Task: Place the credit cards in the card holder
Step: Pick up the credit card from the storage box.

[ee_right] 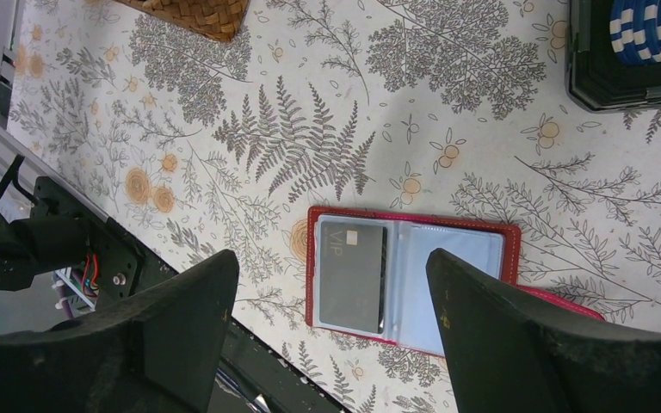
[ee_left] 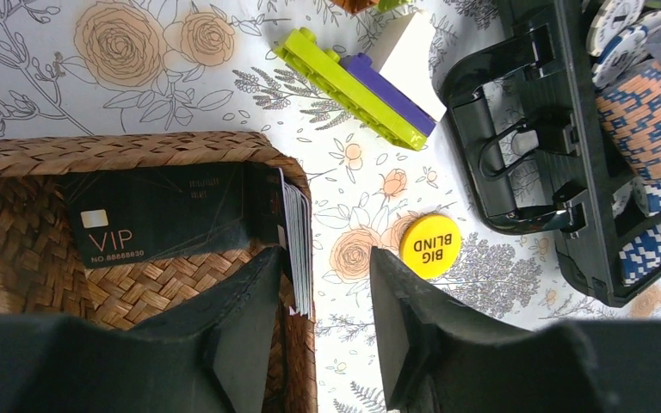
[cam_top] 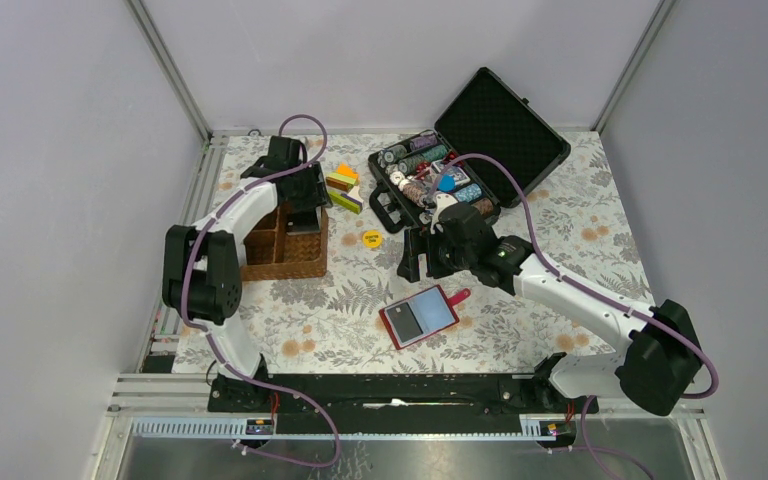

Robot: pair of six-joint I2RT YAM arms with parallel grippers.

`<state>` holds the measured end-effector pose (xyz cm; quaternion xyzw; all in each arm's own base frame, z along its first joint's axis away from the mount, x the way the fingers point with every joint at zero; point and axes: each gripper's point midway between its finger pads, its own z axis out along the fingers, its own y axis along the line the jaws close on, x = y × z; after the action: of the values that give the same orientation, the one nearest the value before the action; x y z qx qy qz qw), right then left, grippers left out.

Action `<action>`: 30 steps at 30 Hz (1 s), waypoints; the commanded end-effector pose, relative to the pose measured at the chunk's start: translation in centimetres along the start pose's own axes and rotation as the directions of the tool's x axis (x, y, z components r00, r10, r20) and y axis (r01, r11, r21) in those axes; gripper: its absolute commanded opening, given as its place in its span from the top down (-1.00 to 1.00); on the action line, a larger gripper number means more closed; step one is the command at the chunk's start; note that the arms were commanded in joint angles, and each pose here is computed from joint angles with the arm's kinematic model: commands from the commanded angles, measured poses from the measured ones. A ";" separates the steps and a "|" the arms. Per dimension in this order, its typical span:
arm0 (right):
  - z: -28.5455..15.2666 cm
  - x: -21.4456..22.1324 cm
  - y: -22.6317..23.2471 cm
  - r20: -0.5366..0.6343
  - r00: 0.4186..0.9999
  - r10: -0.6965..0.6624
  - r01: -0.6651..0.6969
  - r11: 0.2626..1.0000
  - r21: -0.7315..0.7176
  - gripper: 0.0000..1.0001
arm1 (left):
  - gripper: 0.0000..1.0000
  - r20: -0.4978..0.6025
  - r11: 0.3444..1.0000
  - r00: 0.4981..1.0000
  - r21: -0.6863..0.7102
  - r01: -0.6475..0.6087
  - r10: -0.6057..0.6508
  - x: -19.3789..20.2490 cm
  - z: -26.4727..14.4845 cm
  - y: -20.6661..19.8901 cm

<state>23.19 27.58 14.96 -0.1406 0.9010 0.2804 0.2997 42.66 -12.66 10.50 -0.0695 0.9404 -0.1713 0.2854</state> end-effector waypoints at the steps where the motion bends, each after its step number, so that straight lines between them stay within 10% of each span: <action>1: 0.3 0.1 0.1 -0.012 1.000 0.021 -0.021 1.000 -0.016 -0.74 | 0.13 0.110 0.998 0.994 0.048 -0.034 0.028 -2.6 -2.2 -1.6; 30: 0.6 0.6 0.3 -0.036 0.999 0.027 -0.028 0.999 -0.026 -0.72 | 0.79 0.128 0.998 0.991 -0.053 -0.020 0.027 -2.9 -3.3 0.0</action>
<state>22.98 27.89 13.99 -0.1372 0.9073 0.2815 0.2805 42.59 -11.31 11.23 -0.0779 0.9407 -0.1378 0.2999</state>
